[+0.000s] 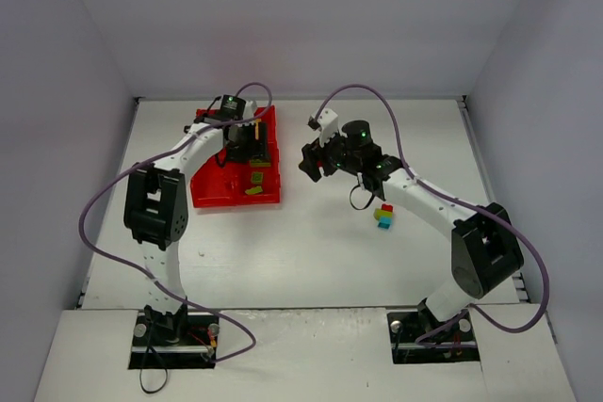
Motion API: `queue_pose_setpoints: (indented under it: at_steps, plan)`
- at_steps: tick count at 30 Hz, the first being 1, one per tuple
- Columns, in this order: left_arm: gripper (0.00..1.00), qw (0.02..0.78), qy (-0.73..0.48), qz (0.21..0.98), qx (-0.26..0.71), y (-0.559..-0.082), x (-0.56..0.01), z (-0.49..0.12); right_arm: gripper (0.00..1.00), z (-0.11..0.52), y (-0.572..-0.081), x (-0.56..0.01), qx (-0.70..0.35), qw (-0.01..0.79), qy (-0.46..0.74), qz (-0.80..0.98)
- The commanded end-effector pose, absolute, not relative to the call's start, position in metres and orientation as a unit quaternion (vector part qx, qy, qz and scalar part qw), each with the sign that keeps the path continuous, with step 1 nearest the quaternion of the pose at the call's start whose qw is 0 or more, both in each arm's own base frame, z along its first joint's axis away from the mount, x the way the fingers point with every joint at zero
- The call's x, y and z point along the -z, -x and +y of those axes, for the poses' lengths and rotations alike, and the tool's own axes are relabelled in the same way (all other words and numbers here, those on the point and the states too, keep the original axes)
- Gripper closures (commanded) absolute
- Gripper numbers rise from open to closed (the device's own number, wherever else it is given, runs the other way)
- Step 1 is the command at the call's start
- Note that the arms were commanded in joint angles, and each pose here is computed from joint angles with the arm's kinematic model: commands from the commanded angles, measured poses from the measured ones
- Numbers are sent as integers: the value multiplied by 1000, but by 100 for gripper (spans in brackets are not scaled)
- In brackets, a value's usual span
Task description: Sort the legos into containers by color
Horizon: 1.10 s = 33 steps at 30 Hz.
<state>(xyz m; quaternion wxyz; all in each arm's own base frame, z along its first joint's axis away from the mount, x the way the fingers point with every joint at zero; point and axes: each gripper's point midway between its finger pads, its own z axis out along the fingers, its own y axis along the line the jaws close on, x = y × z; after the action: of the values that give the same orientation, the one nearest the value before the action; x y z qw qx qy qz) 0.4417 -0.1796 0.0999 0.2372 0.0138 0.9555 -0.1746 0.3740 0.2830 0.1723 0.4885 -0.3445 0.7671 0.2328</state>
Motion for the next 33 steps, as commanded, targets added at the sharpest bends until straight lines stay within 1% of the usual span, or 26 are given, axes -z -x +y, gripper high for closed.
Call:
queue_pose_setpoints:
  at_steps: [1,4,5,7,8,10,15,23,33]
  plan:
    - [34,295,-27,931,213,-446,-162,-189,100,296,-385,-220,-244,541,351,724]
    - [34,313,-40,911,265,-440,-195,-204,100,298,-386,-221,-245,541,353,723]
    - [34,315,-54,897,304,-436,-209,-217,100,299,-387,-223,-246,542,354,721]
    - [34,331,-79,873,350,-429,-234,-231,100,300,-387,-225,-247,543,356,719]
    - [34,323,-93,859,385,-420,-245,-242,100,301,-388,-228,-248,545,357,717]
    - [32,327,-114,841,416,-412,-262,-252,100,303,-388,-229,-249,545,360,715]
    - [32,311,-154,811,472,-389,-282,-278,100,309,-388,-231,-249,545,369,710]
    - [32,287,-179,795,504,-377,-287,-300,100,311,-387,-230,-246,545,374,709]
    - [32,266,-177,820,475,-381,-260,-304,100,314,-383,-235,-249,548,379,703]
